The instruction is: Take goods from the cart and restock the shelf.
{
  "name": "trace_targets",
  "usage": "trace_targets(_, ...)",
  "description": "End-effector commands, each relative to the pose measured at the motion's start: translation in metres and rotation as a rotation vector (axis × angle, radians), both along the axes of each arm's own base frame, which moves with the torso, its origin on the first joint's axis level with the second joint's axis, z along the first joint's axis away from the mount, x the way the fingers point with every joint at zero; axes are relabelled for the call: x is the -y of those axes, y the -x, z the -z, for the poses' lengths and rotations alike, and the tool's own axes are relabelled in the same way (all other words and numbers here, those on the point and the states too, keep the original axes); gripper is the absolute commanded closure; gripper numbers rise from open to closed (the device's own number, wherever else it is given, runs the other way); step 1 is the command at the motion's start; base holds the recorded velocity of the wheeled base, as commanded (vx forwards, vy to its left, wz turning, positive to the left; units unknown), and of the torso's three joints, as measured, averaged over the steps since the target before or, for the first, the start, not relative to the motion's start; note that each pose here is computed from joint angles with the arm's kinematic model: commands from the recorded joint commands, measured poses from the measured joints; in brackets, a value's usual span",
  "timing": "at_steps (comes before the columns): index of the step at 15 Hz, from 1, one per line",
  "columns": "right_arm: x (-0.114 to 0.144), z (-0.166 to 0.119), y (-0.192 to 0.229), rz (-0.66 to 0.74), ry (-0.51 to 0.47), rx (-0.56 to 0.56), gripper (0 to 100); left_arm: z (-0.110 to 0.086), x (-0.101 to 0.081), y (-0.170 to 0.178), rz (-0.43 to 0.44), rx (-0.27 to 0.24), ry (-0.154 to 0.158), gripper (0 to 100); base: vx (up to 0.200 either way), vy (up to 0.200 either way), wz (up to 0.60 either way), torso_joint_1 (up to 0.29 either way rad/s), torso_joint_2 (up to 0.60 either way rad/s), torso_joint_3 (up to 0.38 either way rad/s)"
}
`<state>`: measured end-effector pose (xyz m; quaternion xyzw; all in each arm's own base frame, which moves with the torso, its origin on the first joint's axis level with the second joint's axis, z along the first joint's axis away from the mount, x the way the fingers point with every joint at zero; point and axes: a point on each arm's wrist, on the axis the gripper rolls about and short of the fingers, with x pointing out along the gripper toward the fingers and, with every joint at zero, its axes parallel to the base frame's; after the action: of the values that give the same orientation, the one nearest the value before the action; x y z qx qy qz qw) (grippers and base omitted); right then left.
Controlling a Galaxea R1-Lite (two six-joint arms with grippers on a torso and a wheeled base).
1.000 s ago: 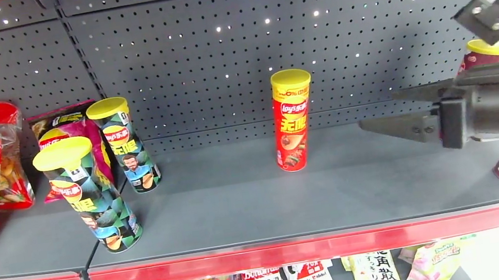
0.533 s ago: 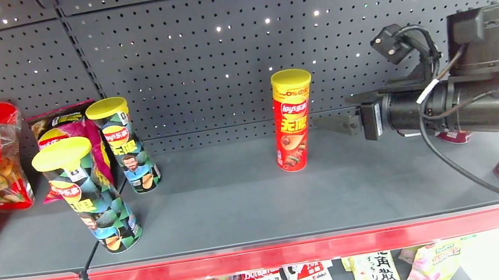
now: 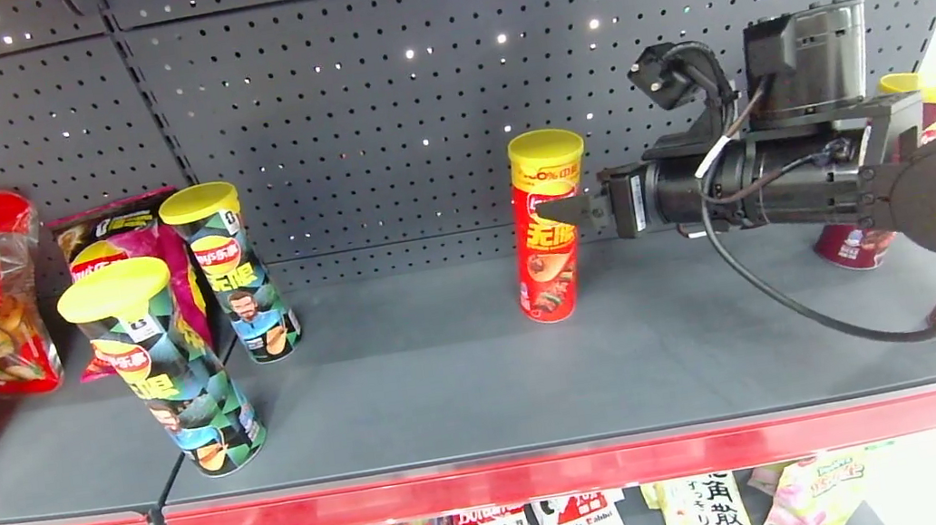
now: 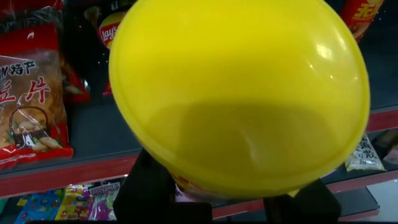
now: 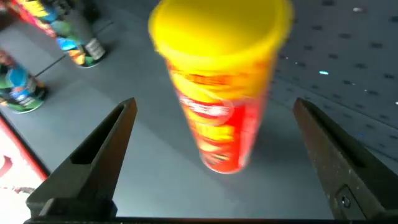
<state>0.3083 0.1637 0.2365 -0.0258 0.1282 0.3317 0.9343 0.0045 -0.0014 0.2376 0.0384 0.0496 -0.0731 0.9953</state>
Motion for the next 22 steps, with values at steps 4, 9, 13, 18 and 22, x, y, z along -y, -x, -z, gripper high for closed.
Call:
trace_targets(4,-0.016,0.004,-0.014,-0.019,-0.001,0.003,0,0.0,0.0,-0.002,0.0,-0.009,-0.001,100,0.0,0.0,0.0,0.0,0.0,0.0)
trace_targets(9,-0.02,0.009,-0.026,-0.012,0.001,0.0,0,0.002,0.0,-0.003,0.0,-0.015,-0.001,100,0.0,0.0,0.0,0.0,0.0,0.0)
trace_targets(13,-0.026,0.009,-0.04,0.004,-0.004,0.017,0,0.002,0.0,-0.004,0.001,-0.021,-0.002,100,0.0,0.0,0.0,0.0,0.0,0.0)
trace_targets(18,-0.029,0.016,-0.044,0.004,0.004,0.004,0,0.002,0.0,-0.004,0.001,-0.023,-0.002,100,0.0,0.0,0.0,0.0,0.0,0.0)
trace_targets(22,-0.033,0.023,-0.052,0.011,-0.001,0.025,100,0.002,0.0,-0.004,0.001,-0.023,-0.002,100,0.0,0.0,0.0,0.0,0.0,0.0)
